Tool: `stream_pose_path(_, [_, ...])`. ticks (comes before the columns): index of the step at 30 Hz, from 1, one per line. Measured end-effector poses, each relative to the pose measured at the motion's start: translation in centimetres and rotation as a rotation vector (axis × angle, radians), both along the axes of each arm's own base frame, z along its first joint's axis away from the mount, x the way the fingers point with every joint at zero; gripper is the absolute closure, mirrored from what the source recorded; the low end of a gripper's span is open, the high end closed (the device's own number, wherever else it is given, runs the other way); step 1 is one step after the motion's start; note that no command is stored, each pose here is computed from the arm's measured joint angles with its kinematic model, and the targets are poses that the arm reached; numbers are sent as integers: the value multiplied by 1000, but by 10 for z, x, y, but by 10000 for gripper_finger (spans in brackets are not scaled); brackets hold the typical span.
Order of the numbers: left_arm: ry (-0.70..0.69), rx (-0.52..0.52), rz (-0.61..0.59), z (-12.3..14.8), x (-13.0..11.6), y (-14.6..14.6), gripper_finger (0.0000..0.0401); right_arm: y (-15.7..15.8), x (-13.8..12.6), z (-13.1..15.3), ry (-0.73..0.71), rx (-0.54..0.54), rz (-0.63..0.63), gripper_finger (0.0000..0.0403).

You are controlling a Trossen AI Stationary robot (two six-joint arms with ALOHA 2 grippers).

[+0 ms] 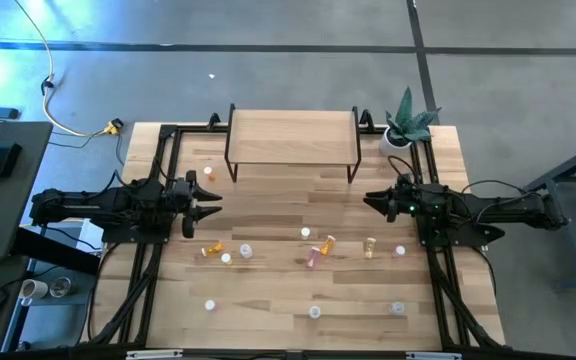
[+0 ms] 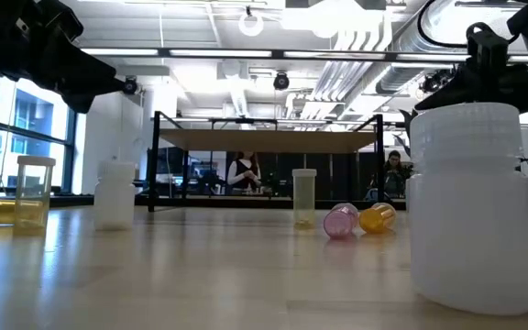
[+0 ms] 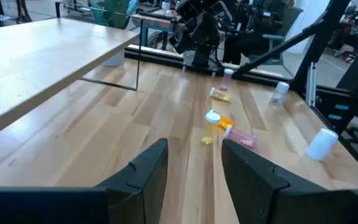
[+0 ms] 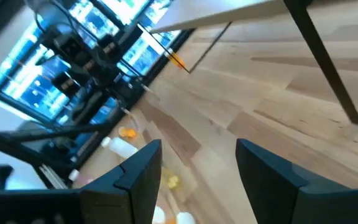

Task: Pick and place medicine bottles onto shelf by color
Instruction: Put the center yellow pill bottle on the shelf

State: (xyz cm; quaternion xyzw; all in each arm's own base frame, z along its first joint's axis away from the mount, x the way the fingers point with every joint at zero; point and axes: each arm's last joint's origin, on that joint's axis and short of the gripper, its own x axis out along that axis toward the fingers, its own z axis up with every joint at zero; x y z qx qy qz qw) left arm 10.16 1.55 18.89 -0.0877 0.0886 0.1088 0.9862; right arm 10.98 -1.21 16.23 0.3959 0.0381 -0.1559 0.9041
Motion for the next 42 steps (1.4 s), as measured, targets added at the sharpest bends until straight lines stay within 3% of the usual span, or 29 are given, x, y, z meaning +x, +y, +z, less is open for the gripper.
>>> stream_pose_path(14, [-3,-8,5,0,0,0,259,0,1,32,-293,-29,-1,206])
stream_pose_path(18, [-3,-8,5,0,0,0,259,1,1,59,-304,-110,41,206])
stream_pose_path(24, [-7,-19,7,0,0,0,259,1,5,98,-187,-267,79,206])
stream_pose_path(30, [-31,-133,30,0,0,0,259,3,16,122,-28,-351,173,206])
stream_pose_path(37, [-48,-211,45,0,0,0,259,2,36,126,138,-444,254,206])
stream_pose_path(42, [-52,-227,49,0,0,0,259,1,53,118,214,-439,273,204])
